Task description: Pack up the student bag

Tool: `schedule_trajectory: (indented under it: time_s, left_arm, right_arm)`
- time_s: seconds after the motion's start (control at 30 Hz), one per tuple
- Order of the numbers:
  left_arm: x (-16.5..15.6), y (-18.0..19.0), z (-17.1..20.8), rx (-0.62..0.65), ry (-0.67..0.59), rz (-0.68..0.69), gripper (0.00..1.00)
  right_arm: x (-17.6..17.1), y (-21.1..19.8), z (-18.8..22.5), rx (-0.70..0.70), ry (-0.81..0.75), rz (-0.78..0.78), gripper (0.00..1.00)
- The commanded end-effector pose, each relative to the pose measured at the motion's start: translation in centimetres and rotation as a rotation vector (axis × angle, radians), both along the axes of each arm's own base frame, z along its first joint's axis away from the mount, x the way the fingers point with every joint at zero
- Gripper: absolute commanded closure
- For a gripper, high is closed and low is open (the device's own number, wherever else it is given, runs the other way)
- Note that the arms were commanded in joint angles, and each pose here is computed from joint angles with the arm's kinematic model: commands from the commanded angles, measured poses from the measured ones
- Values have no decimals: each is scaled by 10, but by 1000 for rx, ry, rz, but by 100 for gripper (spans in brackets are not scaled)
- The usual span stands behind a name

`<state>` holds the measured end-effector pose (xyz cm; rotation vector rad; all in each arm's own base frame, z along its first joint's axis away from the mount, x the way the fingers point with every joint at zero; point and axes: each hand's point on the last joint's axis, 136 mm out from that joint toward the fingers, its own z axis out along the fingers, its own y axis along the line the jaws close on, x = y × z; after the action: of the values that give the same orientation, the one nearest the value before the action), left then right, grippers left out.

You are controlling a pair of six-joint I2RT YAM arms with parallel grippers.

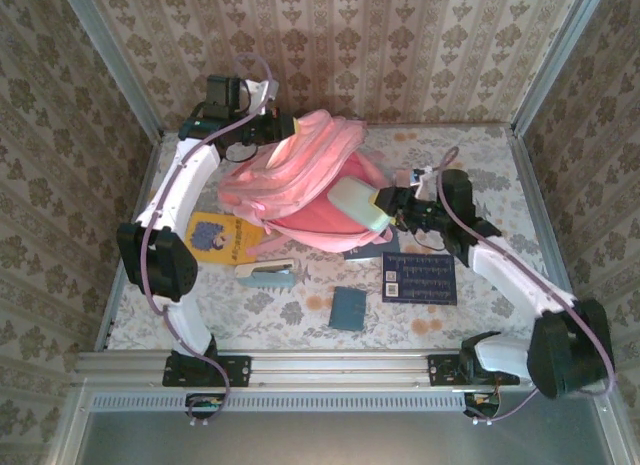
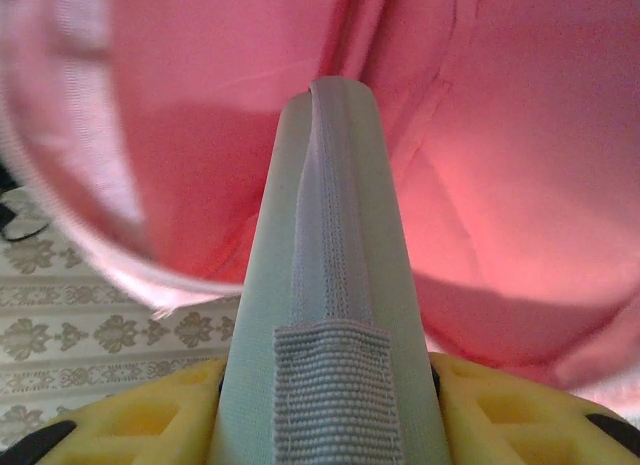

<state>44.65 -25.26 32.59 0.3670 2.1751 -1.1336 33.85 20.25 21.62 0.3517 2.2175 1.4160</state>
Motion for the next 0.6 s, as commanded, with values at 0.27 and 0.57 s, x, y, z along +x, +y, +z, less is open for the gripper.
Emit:
schedule_trajectory:
  time_s: [0.27, 0.57]
  left_arm:
    - [-37, -13, 110, -183, -286, -167, 100]
    - [-32, -12, 109, -190, -285, -166, 100]
  right_arm:
    - [112, 126, -36, 69, 86, 79, 51]
    - [164, 177, -106, -51, 160, -13, 30]
